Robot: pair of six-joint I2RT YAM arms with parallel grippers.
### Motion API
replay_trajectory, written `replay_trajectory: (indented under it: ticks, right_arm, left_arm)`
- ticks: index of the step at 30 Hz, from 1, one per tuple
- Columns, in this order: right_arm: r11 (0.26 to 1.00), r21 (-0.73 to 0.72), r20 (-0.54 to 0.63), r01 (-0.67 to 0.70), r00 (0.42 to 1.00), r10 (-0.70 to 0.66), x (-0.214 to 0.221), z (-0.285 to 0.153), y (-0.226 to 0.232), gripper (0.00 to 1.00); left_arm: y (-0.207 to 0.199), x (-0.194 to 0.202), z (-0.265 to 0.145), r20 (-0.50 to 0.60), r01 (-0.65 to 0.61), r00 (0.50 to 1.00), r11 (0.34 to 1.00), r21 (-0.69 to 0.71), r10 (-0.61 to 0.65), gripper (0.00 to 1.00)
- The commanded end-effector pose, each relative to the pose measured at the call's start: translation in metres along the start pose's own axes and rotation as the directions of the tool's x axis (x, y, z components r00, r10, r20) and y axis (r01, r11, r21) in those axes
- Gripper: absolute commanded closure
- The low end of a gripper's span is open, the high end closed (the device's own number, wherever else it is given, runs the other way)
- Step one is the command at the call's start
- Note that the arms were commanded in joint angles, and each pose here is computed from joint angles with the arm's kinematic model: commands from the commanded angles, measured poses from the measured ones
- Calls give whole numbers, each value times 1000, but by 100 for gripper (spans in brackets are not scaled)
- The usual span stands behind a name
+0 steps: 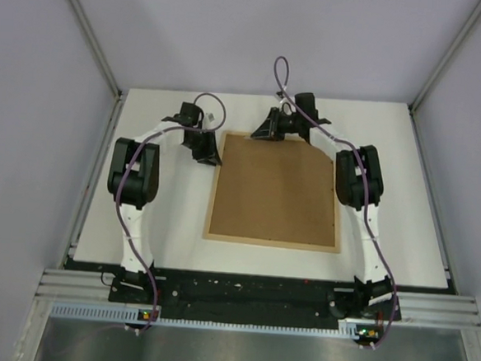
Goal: Take the photo out of the frame
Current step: Release the photo frame item from the photo frame.
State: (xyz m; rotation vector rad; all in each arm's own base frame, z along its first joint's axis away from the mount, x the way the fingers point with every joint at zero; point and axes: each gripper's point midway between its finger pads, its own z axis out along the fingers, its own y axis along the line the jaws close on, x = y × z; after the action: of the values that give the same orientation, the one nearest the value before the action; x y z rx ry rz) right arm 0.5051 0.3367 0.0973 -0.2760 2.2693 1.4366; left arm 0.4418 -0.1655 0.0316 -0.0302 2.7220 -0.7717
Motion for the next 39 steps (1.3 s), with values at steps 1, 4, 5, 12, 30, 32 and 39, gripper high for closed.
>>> replay_trajectory:
  ticks: [1, 4, 5, 12, 30, 32, 39]
  right_arm:
    - [999, -25, 7, 46, 999, -46, -5, 5, 12, 100]
    - [999, -11, -16, 37, 999, -37, 1, 7, 7, 100]
    - [1000, -7, -23, 29, 999, -29, 1, 7, 6, 100]
    - [1000, 0, -45, 2, 999, -2, 5, 8, 4, 100]
    - [994, 101, -102, -32, 994, 42, 42, 50, -26, 100]
    - [995, 96, -109, -33, 993, 43, 44, 52, -24, 100]
    - [996, 81, -125, -29, 991, 39, 49, 54, -18, 100]
  left_arm:
    - [-9, 25, 0, -6, -10, 1000, 994, -113, 9, 76]
    - [-8, 25, -3, 14, 23, 1000, 988, -154, -21, 76]
    - [-8, 25, -3, 16, 39, 999, 986, -162, -37, 75]
    - [-11, 20, -9, 11, 73, 997, 985, -159, -73, 52]
    - [-4, 5, -5, 16, 96, 995, 995, 9, -96, 63]
    - [-5, 4, -3, 16, 100, 995, 995, 19, -100, 66]
    - [-8, 5, -3, 11, 97, 995, 995, 33, -98, 71]
